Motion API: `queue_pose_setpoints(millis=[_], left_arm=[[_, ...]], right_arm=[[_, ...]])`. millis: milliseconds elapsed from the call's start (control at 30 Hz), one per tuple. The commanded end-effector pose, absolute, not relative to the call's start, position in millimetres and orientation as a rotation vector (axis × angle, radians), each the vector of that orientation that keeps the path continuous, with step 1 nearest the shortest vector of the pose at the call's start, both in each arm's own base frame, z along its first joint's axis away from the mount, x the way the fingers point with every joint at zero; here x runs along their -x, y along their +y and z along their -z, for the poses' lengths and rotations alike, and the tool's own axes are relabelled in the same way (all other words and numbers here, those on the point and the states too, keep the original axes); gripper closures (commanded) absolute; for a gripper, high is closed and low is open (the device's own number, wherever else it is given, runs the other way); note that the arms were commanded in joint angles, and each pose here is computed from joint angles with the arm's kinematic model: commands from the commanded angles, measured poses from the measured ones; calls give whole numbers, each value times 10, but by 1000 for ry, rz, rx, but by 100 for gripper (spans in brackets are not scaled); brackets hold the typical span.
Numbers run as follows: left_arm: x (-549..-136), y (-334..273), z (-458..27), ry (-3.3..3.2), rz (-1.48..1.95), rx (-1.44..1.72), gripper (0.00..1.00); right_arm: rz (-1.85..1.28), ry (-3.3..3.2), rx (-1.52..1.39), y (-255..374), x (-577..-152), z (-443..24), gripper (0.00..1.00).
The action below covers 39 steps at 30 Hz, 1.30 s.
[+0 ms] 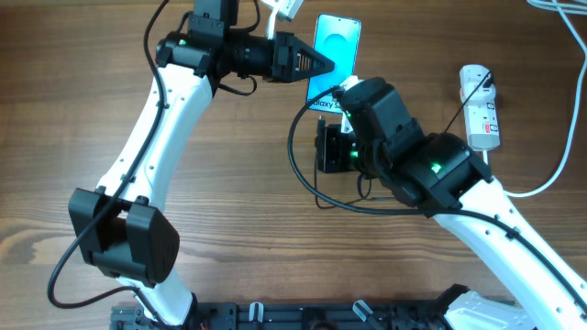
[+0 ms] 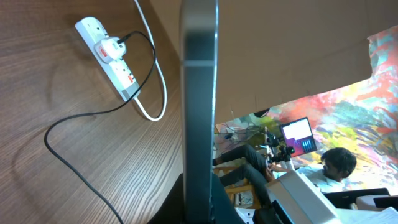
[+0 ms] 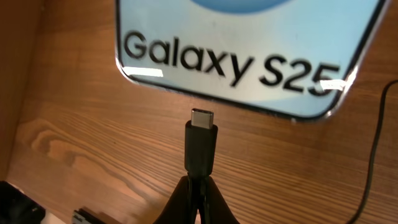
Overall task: Plug charger to phone and switch on socket
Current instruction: 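Push the USB-C plug up into the phone's bottom port with the right gripper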
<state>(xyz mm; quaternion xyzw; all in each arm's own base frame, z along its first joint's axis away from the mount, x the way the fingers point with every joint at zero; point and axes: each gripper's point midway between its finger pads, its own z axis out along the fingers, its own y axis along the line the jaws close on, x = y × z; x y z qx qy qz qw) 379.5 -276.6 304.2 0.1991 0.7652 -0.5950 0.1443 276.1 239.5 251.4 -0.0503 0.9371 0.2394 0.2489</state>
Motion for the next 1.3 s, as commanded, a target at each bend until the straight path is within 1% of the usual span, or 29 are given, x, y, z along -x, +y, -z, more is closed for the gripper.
queue_pose_setpoints(millis=[0,633,1267], left_arm=[[-3718,-2755,-3288,2125,1697,-643,96],[-3673,-2746,-3331,2105,1742,-662,96],[-3693,-2744,-3315,2110,1723,-657,96]], right_arm=[[-665,2552,169,2421,-2742,-2553,95],[-664,2511,141,2381,-2859,-2615,95],[-652,2508,161,2374,-2860,-2614,95]])
